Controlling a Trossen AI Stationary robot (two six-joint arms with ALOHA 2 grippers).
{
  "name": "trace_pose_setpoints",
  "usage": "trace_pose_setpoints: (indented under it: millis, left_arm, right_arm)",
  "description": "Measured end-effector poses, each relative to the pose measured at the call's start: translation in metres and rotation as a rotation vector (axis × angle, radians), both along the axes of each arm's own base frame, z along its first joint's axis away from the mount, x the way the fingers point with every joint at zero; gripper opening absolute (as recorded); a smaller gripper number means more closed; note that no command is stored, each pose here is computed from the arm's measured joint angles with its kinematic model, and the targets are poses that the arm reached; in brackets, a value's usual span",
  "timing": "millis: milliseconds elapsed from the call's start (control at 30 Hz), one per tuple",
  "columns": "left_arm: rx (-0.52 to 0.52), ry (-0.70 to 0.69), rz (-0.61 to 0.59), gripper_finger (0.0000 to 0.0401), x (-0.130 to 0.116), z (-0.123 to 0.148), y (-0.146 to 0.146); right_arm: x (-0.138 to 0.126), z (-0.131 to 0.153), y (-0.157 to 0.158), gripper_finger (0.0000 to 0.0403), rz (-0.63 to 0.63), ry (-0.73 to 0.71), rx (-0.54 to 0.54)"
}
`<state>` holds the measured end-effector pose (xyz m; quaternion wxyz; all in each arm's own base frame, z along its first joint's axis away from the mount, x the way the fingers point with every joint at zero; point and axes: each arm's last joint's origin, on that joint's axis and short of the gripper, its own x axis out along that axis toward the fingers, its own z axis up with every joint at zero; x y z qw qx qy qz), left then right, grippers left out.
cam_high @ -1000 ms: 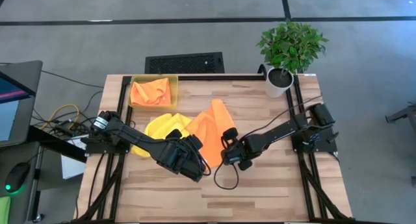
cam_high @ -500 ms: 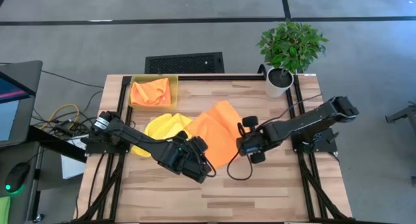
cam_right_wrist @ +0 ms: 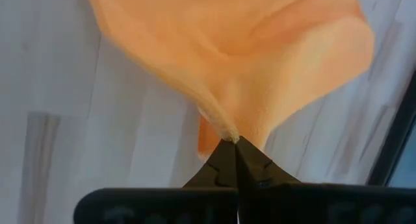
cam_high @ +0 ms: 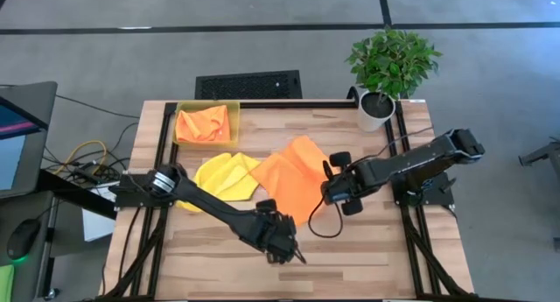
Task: Fold microfiber towels
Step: Fold the orange microfiber cloth
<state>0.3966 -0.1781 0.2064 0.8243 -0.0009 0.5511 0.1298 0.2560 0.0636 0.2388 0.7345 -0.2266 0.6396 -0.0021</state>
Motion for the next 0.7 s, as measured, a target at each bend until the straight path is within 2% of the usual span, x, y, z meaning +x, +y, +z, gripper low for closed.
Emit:
trace_pose_setpoints:
  millis: [133, 267, 467, 700]
  left_arm:
    - [-0.056, 0.002, -0.051, 0.0155, 0.005, -0.009, -0.008]
    - [-0.062, -0.004, -0.113, 0.0155, 0.010, -0.021, -0.015]
    - [-0.006, 0.073, -0.130, 0.0155, 0.010, -0.041, -0.014]
    - [0.079, 0.151, -0.087, 0.0155, 0.008, -0.056, -0.006]
  right_arm:
    - [0.001, 0.000, -0.004, 0.0004, -0.016, -0.002, 0.000]
    - [0.002, 0.000, -0.005, 0.0004, -0.002, -0.002, -0.002]
    - [0.003, 0.000, -0.005, 0.0004, 0.003, -0.008, 0.000]
    - [0.004, 0.000, -0.004, 0.0004, 0.006, -0.010, 0.026]
